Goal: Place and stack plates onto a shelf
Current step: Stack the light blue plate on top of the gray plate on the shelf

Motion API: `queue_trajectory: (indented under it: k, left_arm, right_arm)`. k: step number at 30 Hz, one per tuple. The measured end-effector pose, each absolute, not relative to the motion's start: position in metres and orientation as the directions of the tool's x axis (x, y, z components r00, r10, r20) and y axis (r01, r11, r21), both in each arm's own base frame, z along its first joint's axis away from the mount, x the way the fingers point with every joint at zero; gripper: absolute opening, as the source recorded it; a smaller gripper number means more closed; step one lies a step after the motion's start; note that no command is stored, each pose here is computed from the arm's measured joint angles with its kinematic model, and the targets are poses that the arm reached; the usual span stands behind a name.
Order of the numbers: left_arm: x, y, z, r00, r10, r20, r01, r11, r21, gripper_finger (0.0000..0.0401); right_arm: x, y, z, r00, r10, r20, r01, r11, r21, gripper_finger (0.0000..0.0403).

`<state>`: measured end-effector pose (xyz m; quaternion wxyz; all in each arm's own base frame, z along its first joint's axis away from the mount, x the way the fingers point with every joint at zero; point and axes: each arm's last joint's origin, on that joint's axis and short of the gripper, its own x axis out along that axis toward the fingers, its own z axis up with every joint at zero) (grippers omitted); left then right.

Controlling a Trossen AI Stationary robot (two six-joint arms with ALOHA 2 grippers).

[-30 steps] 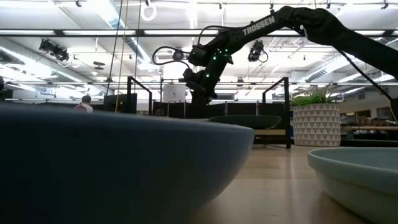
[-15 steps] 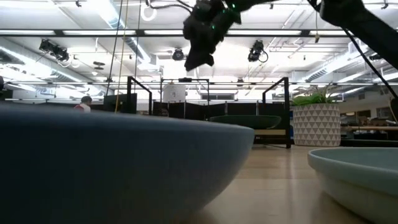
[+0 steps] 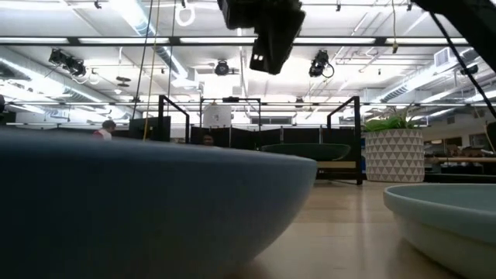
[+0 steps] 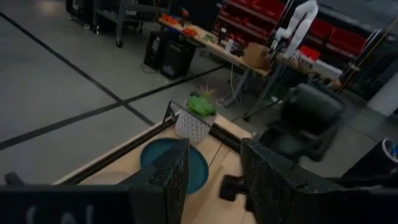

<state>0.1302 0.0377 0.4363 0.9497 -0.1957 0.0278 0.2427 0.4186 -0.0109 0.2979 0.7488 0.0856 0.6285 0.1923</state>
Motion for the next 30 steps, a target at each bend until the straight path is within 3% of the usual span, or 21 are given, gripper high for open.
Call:
queue_trajectory:
  k: [11, 20, 26, 30]
  left_arm:
    - [0.130, 0.038, 0.436, 0.879, 0.451, -0.156, -0.476, 0.808, -0.349, 0.0153]
    - [0.130, 0.038, 0.436, 0.874, 0.461, -0.153, -0.484, 0.803, -0.348, 0.0153]
    - [0.130, 0.038, 0.436, 0.874, 0.461, -0.153, -0.484, 0.803, -0.349, 0.0153]
    - [0.130, 0.038, 0.436, 0.874, 0.461, -0.152, -0.484, 0.802, -0.349, 0.0153]
  right_arm:
    - [0.370, 0.047, 0.291, 0.183, 0.315, -0.931, -0.157, 0.944, 0.289, 0.0091]
    - [0.313, 0.094, 0.224, 0.120, 0.362, -0.925, -0.074, 0.932, 0.355, 0.0097]
    - [0.295, 0.129, 0.195, 0.095, 0.420, -0.903, -0.047, 0.907, 0.418, 0.0148]
    - [0.288, 0.143, 0.187, 0.131, 0.357, -0.925, 0.010, 0.932, 0.361, 0.0196]
